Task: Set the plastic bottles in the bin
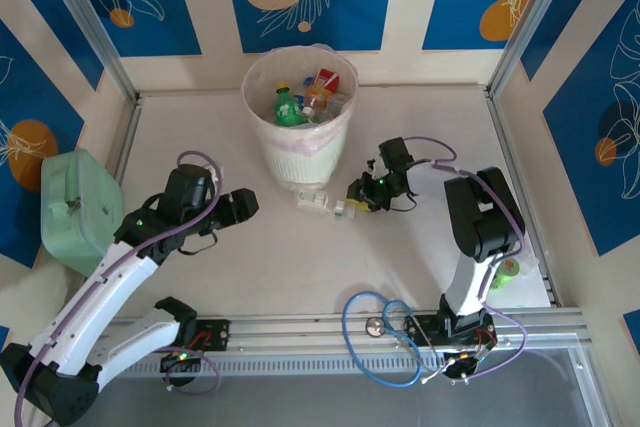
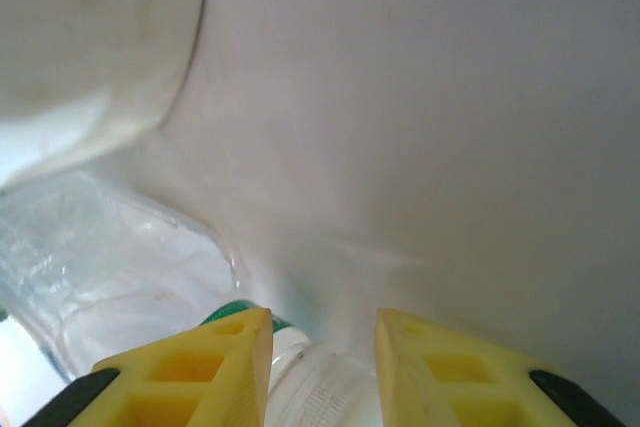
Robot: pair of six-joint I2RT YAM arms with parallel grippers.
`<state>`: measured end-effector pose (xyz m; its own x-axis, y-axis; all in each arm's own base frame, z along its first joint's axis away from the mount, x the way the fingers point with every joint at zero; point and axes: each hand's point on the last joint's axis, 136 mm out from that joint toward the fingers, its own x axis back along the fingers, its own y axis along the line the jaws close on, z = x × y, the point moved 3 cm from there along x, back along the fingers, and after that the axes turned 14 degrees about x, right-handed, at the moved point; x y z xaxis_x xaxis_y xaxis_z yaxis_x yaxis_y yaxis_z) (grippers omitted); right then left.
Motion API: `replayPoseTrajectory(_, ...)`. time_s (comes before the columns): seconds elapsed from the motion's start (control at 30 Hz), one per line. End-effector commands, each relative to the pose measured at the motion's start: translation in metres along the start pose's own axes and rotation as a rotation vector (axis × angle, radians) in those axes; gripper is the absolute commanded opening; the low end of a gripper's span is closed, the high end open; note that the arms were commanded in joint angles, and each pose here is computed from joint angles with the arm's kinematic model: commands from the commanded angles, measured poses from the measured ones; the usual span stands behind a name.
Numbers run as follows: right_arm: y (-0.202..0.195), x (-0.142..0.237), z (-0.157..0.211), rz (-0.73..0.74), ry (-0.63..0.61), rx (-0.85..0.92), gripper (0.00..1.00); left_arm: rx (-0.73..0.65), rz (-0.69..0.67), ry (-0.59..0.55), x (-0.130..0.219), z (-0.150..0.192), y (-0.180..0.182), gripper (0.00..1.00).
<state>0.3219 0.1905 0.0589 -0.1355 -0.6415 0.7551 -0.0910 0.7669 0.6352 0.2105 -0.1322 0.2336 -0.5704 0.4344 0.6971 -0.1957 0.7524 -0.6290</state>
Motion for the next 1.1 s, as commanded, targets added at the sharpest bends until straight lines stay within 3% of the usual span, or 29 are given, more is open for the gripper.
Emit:
replayPoseTrajectory(0.0,0.023,0.015,0.013,-0.053,-0.001,0.087,0.33,-0.009,-0.021,0.004,-0.001,0.001,0.004,0.75)
replayPoseTrajectory(0.17,0.044,0.025,0.039,-0.069,0.033,0.165,0.34,-0.015,-0.026,-0.003,0.0,-0.001,0.004,0.75)
replayPoseTrajectory(0.27,0.055,0.027,0.051,-0.042,0.061,0.224,0.39,-0.019,-0.03,-0.005,0.0,-0.002,0.004,0.75)
replayPoseTrajectory(0.33,0.052,0.028,0.053,0.025,0.052,0.248,0.47,-0.019,-0.035,-0.008,0.001,-0.003,0.004,0.75)
replayPoseTrajectory(0.37,0.048,0.029,0.052,0.059,0.035,0.255,0.56,-0.019,-0.035,-0.009,0.001,-0.004,0.004,0.75)
replayPoseTrajectory(0.43,0.044,0.034,0.046,0.07,-0.001,0.255,0.7,-0.019,-0.032,-0.013,0.003,-0.005,0.003,0.75)
replayPoseTrajectory(0.5,0.041,0.037,0.036,0.045,-0.031,0.247,0.78,-0.019,-0.033,-0.012,0.003,-0.005,0.003,0.75)
replayPoseTrajectory(0.9,0.047,0.001,-0.004,0.054,0.004,0.392,0.82,-0.016,-0.042,-0.012,0.004,-0.006,0.005,0.75)
replayPoseTrajectory(1.07,0.061,-0.008,0.004,-0.008,0.046,0.425,0.81,-0.018,-0.05,-0.006,0.002,-0.006,0.005,0.75)
